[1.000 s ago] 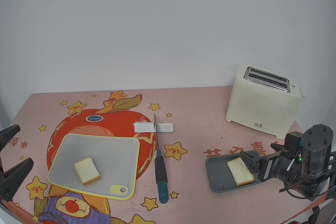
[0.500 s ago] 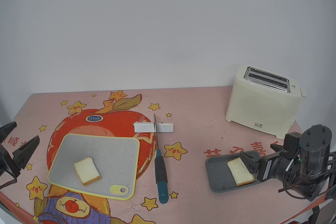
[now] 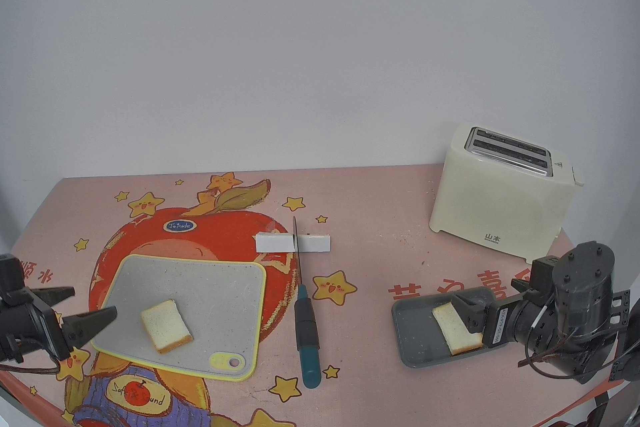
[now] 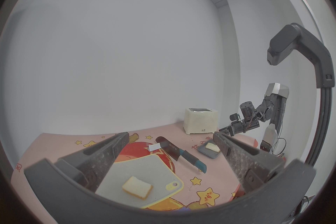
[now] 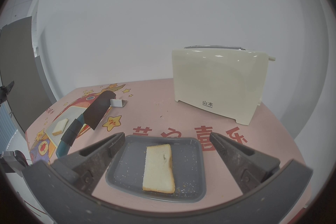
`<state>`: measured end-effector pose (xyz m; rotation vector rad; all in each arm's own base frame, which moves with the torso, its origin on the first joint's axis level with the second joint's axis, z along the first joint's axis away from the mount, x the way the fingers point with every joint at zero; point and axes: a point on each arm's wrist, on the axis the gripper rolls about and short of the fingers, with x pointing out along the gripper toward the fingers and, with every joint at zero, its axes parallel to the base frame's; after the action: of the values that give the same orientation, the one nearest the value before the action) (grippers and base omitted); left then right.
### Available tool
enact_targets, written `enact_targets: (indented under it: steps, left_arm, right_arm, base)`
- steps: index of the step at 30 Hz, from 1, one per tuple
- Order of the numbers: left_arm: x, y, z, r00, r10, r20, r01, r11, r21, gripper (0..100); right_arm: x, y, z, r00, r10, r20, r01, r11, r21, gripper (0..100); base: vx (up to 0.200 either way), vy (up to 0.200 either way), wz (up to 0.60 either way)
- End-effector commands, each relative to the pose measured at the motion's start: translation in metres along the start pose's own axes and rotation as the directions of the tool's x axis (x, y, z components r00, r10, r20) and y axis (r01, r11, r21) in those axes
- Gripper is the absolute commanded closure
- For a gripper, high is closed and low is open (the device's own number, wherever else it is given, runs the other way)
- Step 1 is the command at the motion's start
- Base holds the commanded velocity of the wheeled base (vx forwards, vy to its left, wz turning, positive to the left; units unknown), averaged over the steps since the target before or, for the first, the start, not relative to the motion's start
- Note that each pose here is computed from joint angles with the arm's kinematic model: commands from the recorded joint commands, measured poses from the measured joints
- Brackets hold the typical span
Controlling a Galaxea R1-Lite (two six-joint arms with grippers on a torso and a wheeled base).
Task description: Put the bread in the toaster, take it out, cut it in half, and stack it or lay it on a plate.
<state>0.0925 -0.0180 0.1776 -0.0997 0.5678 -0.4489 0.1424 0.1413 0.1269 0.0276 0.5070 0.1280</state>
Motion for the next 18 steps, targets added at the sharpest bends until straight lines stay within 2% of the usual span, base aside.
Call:
enact_targets:
  steps: [1,7,9,11,16,18]
  left_arm:
    - [0.02,0.005,0.001,0.993,0.034,-0.11,-0.037,0.999,-0.025,0]
    - [0.027,0.01,0.0,0.982,0.123,-0.146,-0.127,0.992,-0.021,0]
    - [0.031,0.013,0.0,0.967,0.197,-0.163,-0.201,0.979,-0.011,0]
    - [0.035,0.013,0.0,0.962,0.211,-0.175,-0.215,0.977,-0.001,0]
    - [0.04,0.006,-0.002,0.963,0.175,-0.204,-0.175,0.984,0.02,0]
    - [0.046,0.007,-0.002,0.958,0.172,-0.232,-0.172,0.985,0.02,0]
  right_arm:
    - [-0.016,-0.005,0.01,0.998,0.033,0.061,-0.035,0.999,0.034,0]
    - [-0.031,-0.013,0.022,0.99,0.059,0.129,-0.064,0.997,0.032,0]
    - [-0.035,-0.014,0.027,0.986,0.061,0.152,-0.068,0.997,0.039,0]
    - [-0.037,-0.017,0.031,0.984,0.058,0.169,-0.068,0.996,0.05,0]
    - [-0.041,-0.021,0.035,0.98,0.054,0.193,-0.065,0.997,0.051,0]
    - [-0.045,-0.023,0.038,0.976,0.055,0.21,-0.065,0.997,0.044,0]
  base:
    - [0.0,0.0,0.0]
    - [0.0,0.0,0.0]
    - [0.0,0.0,0.0]
    - [0.0,0.0,0.0]
    - [0.0,0.0,0.0]
    - [0.0,0.0,0.0]
